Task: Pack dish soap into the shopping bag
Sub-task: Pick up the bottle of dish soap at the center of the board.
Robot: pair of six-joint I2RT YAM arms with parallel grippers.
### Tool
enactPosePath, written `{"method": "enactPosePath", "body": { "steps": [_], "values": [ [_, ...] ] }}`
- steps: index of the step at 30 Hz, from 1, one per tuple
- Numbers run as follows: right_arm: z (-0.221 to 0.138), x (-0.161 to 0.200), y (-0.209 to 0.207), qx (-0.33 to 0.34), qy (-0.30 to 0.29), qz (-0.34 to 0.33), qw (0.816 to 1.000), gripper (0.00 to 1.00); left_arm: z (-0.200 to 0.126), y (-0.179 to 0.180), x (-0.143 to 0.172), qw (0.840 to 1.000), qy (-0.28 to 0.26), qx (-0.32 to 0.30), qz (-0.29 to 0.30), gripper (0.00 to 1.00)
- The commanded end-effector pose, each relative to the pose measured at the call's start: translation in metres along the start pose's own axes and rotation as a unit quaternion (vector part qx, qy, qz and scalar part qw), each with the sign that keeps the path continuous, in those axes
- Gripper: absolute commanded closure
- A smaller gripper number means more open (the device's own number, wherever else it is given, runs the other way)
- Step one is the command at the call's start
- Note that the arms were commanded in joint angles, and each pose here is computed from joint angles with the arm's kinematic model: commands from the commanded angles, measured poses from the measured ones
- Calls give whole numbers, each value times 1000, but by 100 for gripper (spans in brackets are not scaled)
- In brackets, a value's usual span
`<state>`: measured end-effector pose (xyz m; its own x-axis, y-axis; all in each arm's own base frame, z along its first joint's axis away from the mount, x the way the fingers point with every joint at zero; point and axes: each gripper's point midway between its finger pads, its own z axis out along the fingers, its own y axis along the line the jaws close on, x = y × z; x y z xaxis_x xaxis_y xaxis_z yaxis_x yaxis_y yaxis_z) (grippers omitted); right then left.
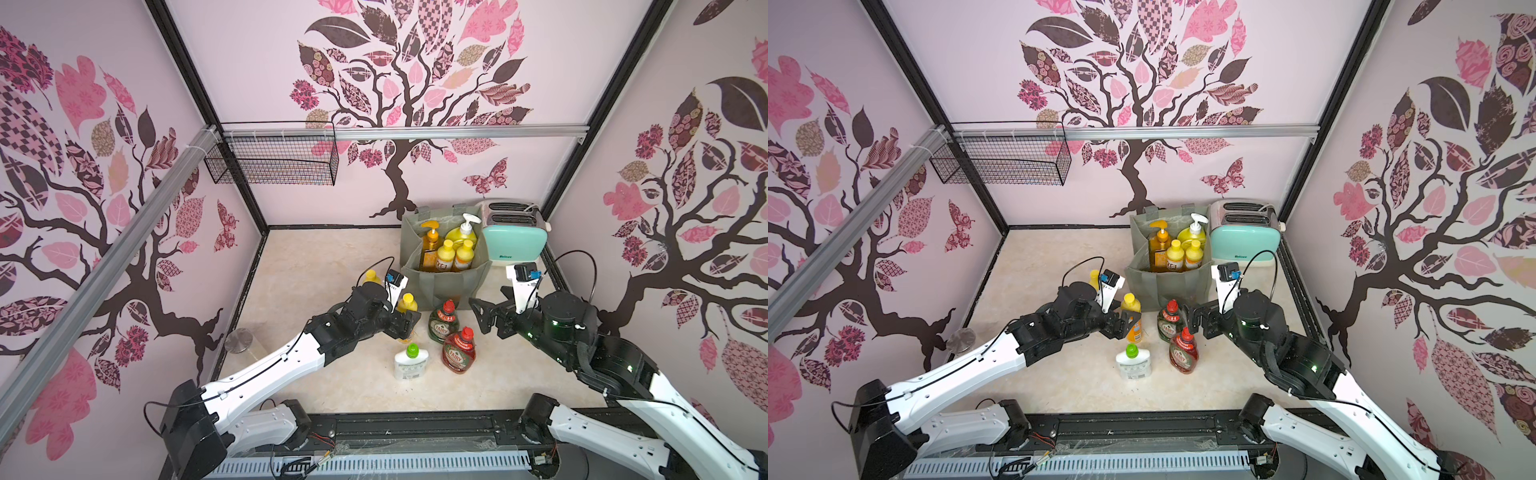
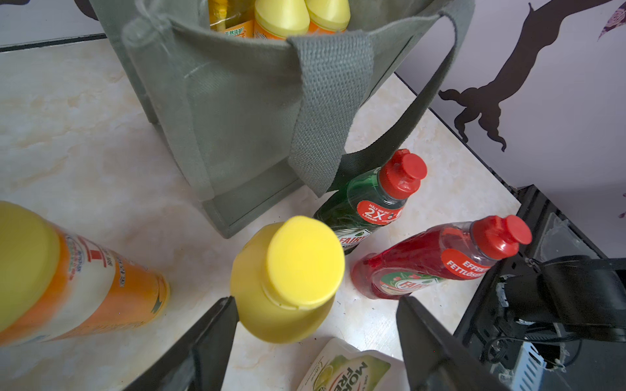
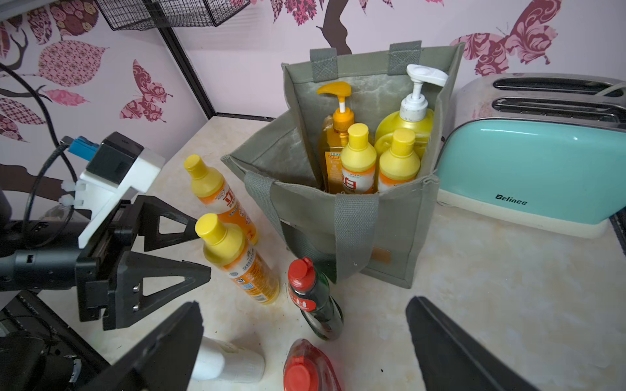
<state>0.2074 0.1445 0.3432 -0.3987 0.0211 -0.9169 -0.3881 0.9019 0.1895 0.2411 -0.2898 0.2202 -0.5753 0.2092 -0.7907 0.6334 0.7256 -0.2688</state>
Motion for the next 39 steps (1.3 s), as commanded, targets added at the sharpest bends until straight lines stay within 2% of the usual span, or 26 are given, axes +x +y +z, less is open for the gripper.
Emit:
{"method": "enactPosePath", "body": {
  "steps": [1, 5, 12, 20, 26, 32, 36, 39],
  "values": [
    [-4, -3, -8, 19, -9, -4, 1000, 0, 2, -1, 0, 1000, 7, -3, 12, 22],
    [-2, -1, -9, 23, -5, -9, 1000, 1, 12, -2, 2, 1000, 17, -5, 18, 25],
    [-1, 2, -10, 24, -1, -12, 1000, 0, 26, 2, 6, 999, 33, -26, 29, 25],
    [-1, 6, -11, 25, 4, -17, 1000, 0, 24, 9, 3, 998, 32, -49, 33, 16],
    [3, 8, -9, 23, 10, -20, 999, 0, 20, 11, 0, 997, 30, -56, 30, 2],
    [5, 10, -8, 21, 14, -21, 999, 0, 12, 15, -11, 997, 18, -73, 12, 2],
    [7, 11, -6, 19, 18, -22, 999, 0, 16, 3, -18, 999, 20, -41, -4, 2],
    [8, 12, -6, 18, 21, -22, 999, 0, 16, -4, -21, 1000, 17, -22, -8, 8]
  ]
}}
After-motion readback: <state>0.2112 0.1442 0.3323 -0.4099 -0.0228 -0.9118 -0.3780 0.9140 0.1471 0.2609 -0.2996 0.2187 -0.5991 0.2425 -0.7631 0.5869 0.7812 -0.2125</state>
